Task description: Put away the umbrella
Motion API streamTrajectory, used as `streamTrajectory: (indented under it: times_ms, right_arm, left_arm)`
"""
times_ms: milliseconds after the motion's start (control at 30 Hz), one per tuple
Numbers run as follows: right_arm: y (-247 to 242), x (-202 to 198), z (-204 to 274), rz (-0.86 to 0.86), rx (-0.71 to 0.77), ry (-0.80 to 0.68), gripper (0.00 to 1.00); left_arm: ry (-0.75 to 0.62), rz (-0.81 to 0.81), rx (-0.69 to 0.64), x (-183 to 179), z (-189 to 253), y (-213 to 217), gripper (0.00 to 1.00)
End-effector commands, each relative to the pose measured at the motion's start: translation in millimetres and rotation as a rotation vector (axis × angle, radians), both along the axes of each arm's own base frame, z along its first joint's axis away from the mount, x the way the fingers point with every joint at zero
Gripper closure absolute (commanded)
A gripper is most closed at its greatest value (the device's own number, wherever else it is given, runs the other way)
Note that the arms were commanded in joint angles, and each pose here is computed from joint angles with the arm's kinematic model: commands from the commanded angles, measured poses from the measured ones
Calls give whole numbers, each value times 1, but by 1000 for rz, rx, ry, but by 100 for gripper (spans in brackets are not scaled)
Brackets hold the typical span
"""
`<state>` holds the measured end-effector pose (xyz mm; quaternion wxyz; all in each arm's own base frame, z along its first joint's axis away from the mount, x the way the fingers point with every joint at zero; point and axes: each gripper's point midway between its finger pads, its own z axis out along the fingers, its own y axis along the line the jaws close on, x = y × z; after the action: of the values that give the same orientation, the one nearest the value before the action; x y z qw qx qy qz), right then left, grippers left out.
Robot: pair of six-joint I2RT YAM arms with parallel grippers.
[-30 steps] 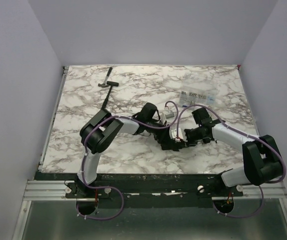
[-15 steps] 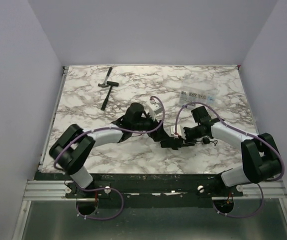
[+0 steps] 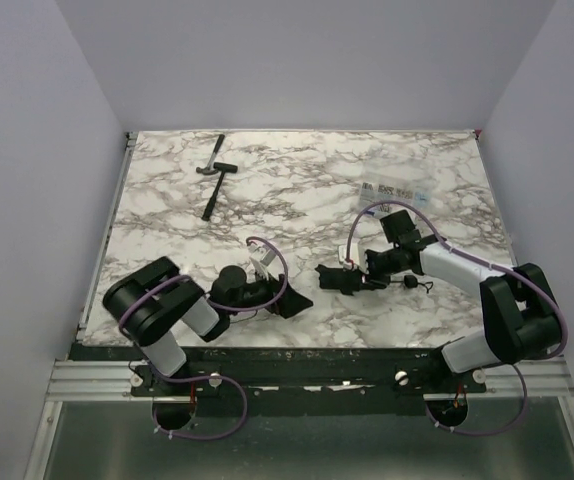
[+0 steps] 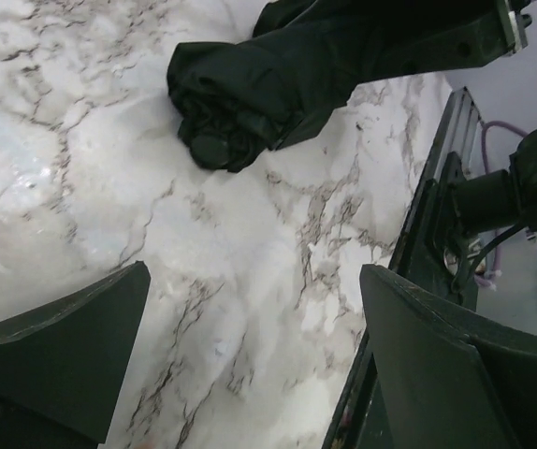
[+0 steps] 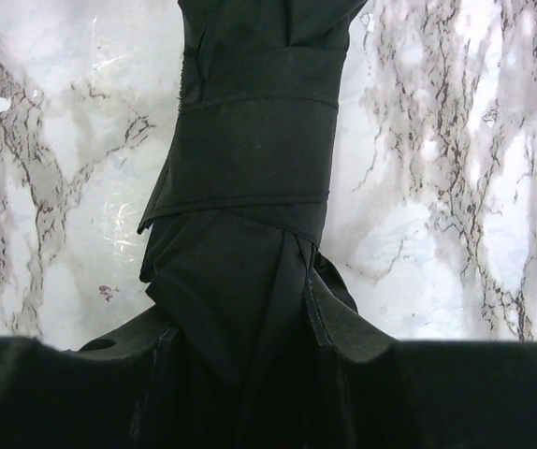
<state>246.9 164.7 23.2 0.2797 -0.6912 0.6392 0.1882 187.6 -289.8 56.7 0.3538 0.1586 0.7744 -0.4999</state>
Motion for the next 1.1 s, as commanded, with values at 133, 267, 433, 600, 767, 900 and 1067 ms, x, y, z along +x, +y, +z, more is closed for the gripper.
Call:
streamTrajectory:
  times_ms: [133,267,433,600,767,900,1067]
  right_arm:
    - [-22,-11,-33,-80,-144,83,98]
    - [-21,-12,-33,-83,-143,87,98]
    - [-22,-10,-33,-87,-142,76,98]
    - [-23,-10,-35,-98,-152,82,98]
    - [-23,-11,-37,-100,-153,98,98]
    - [-22,-11,-36,-102,-153,100,98]
    - [-22,-11,-37,-105,-154,101,98]
  left_arm:
    - [81,-1,-239,-18,15,-60,1]
    - [108,3,-235,-15,8,-71,1]
    - [97,-67,-245,-30,15,-68,1]
    - [4,47,-118,-25,23,-38,1]
    - [-321,237,336,-11,45,-3,1]
    - [-322,209,147,-24,61,-3,1]
    - [-243,167,79,-31,52,-13,1]
